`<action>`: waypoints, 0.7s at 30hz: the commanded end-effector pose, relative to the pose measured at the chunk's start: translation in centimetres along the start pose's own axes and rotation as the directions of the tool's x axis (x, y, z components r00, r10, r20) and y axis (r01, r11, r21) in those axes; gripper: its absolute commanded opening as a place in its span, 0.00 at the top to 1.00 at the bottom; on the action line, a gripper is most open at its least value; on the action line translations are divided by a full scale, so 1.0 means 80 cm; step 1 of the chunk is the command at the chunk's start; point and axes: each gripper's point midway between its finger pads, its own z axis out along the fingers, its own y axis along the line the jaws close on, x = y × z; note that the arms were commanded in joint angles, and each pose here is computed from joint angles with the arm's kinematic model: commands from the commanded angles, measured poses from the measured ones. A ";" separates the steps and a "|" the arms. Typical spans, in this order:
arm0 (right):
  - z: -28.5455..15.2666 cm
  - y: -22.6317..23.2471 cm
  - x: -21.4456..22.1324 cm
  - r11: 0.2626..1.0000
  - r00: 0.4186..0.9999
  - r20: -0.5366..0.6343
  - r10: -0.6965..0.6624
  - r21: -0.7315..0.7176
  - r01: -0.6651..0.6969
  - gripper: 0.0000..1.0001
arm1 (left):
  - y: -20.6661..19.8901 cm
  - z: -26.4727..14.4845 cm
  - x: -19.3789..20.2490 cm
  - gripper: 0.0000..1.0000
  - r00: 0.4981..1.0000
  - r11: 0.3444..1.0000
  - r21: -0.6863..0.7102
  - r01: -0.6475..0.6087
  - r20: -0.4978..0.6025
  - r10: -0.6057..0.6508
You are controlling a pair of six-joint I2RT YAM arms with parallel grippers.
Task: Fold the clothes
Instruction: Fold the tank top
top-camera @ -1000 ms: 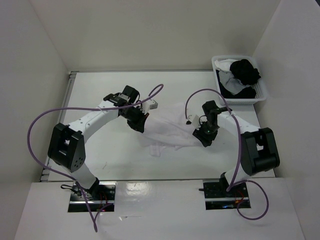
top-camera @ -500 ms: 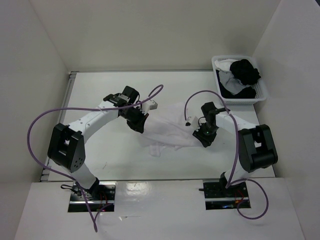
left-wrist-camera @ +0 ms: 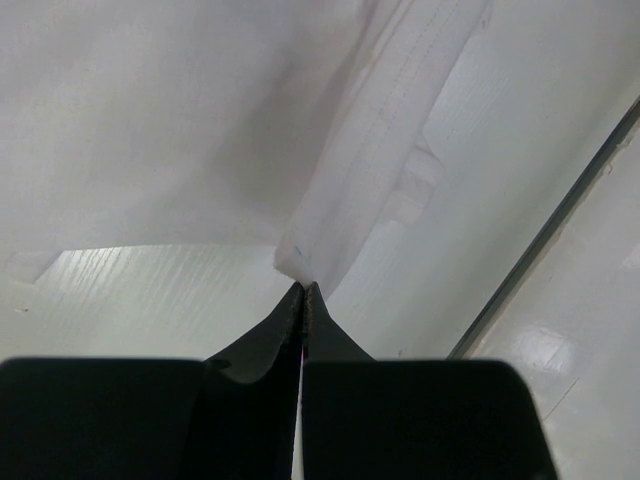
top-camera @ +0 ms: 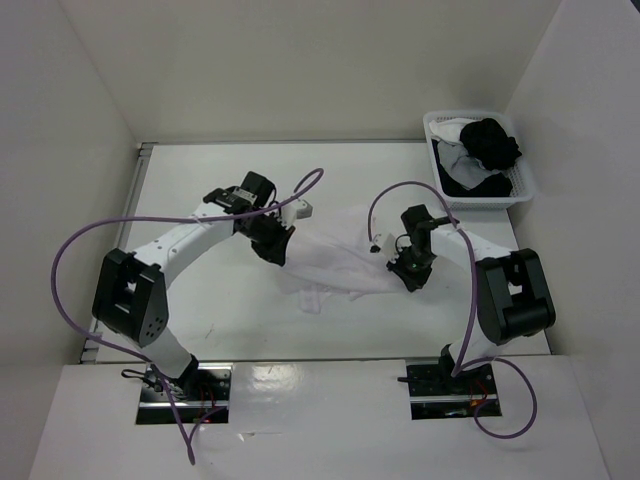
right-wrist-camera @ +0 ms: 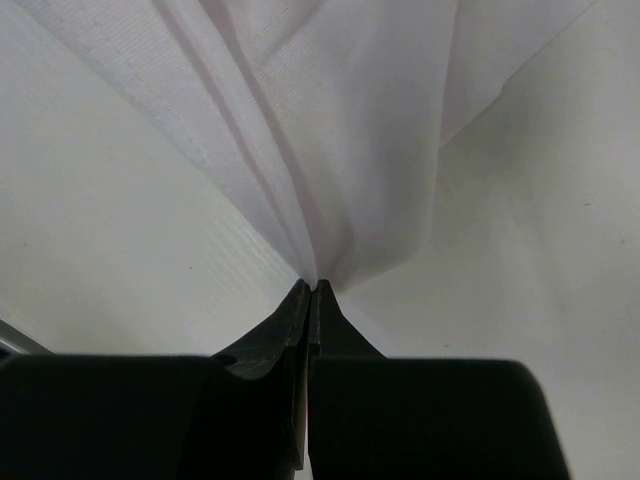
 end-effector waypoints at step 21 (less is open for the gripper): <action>-0.244 -0.109 -0.224 0.876 0.899 0.415 -0.137 0.474 -0.086 1.00 | 0.051 -0.211 -0.086 1.00 0.936 0.902 -0.431 -0.010 0.314 0.161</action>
